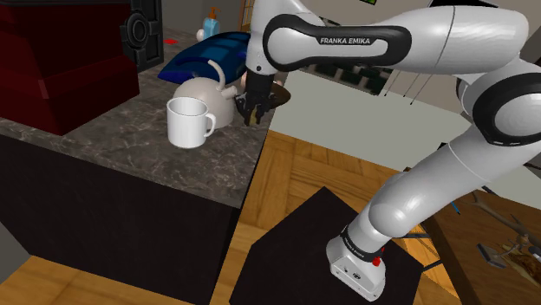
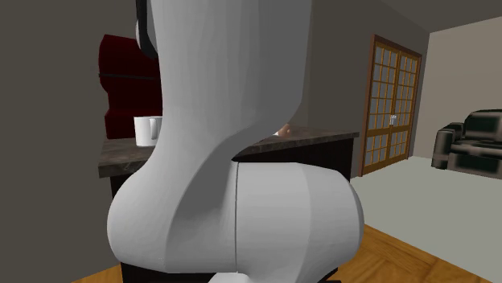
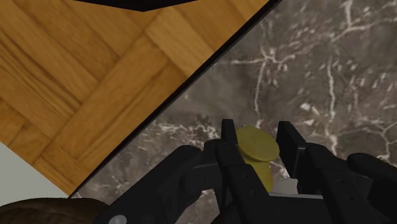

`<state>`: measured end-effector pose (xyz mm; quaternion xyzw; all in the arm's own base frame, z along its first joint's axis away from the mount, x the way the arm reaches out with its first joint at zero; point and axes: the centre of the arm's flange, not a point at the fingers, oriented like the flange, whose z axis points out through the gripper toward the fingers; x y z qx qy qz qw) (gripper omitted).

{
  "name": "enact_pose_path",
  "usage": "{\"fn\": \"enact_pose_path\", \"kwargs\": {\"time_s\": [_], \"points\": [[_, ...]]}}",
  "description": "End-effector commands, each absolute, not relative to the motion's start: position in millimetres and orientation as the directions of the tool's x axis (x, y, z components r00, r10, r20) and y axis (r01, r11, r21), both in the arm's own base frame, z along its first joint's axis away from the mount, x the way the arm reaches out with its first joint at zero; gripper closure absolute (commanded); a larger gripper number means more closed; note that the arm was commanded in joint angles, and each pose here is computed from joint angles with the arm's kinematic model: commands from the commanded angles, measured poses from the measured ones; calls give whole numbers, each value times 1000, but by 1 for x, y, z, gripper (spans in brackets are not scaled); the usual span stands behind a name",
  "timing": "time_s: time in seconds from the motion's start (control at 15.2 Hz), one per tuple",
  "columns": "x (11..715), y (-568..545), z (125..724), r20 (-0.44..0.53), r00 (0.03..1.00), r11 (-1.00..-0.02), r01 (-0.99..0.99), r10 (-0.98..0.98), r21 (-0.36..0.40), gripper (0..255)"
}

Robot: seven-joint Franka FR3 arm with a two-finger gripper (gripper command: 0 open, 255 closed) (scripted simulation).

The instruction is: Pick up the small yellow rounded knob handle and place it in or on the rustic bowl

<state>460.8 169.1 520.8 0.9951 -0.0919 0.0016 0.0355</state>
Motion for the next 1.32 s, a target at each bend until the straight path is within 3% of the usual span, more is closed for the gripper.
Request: {"fn": "enact_pose_path", "kwargs": {"time_s": [0.0, 1.25], "points": [[462, 169, 531, 9, 983, -981, -183, -183, 71, 255], [462, 169, 632, 9, 983, -981, -183, -183, 71, 255]]}}
